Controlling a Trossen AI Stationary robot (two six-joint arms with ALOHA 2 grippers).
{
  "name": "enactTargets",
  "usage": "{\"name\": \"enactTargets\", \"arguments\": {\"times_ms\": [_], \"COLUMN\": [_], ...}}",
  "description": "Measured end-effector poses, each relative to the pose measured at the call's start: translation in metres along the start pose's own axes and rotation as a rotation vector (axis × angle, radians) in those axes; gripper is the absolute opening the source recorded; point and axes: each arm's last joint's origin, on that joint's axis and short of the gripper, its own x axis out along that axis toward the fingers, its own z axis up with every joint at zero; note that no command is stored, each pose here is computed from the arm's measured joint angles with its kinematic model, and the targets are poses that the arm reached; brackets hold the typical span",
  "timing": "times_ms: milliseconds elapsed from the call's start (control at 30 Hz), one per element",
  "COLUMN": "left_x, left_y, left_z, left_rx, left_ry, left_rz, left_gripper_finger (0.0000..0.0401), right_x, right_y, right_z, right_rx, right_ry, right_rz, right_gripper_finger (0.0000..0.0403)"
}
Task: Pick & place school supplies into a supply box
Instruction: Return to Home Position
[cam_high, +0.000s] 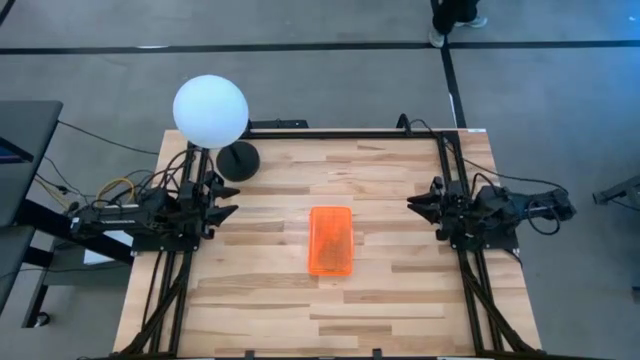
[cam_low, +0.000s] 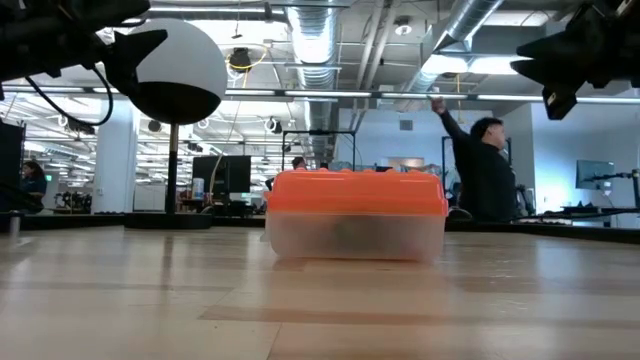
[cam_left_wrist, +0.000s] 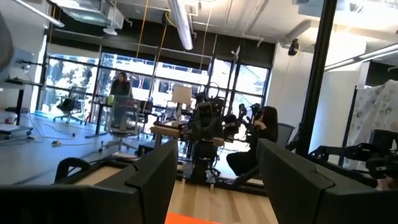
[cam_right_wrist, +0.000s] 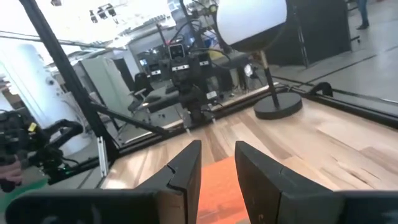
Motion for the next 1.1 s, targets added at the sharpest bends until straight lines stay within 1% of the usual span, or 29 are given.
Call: {"name": "enactTargets", "arguments": {"times_ms": [167, 233, 333, 400, 500, 533, 633, 833, 1100], "left_x": [0.000, 0.000, 0.000, 0.000, 0.000, 0.000, -0.001, -0.002, -0.002], "left_y": [0.000, 0.000, 0.001, 0.001, 0.001, 0.001, 0.002, 0.004, 0.004], "left_z": [-0.001, -0.002, -0.004, -0.006, -0.008, -0.008, -0.011, -0.020, -0.021], "left_rx": [-0.015, -0.017, -0.024, -0.031, -0.036, -0.038, -0.052, -0.115, -0.063], "left_ry": [0.009, 0.014, 0.040, 0.056, 0.075, 0.080, 0.106, 0.195, 0.214], "left_rz": [0.004, 0.005, 0.009, 0.012, 0.016, 0.017, 0.026, 0.067, 0.064], "left_gripper_finger": [0.0215, 0.0215, 0.0215, 0.0215, 0.0215, 0.0215, 0.0215, 0.0215, 0.0215], "right_x": [0.001, 0.001, 0.004, 0.007, 0.011, 0.011, 0.012, 0.012, 0.012], "right_y": [-0.004, -0.006, -0.011, -0.014, -0.014, -0.015, -0.017, -0.019, -0.016], "right_z": [0.000, -0.002, -0.014, -0.026, -0.030, -0.031, -0.030, -0.030, -0.031], "right_rx": [-0.003, 0.000, 0.035, 0.059, 0.062, 0.053, 0.040, 0.046, 0.066], "right_ry": [0.011, 0.038, 0.084, 0.102, 0.040, 0.033, 0.023, 0.024, 0.036], "right_rz": [0.008, -0.001, -0.012, 0.001, 0.072, 0.077, 0.054, 0.042, 0.067], "right_gripper_finger": [0.0092, 0.0092, 0.0092, 0.0092, 0.0092, 0.0092, 0.0092, 0.0092, 0.0092]}}
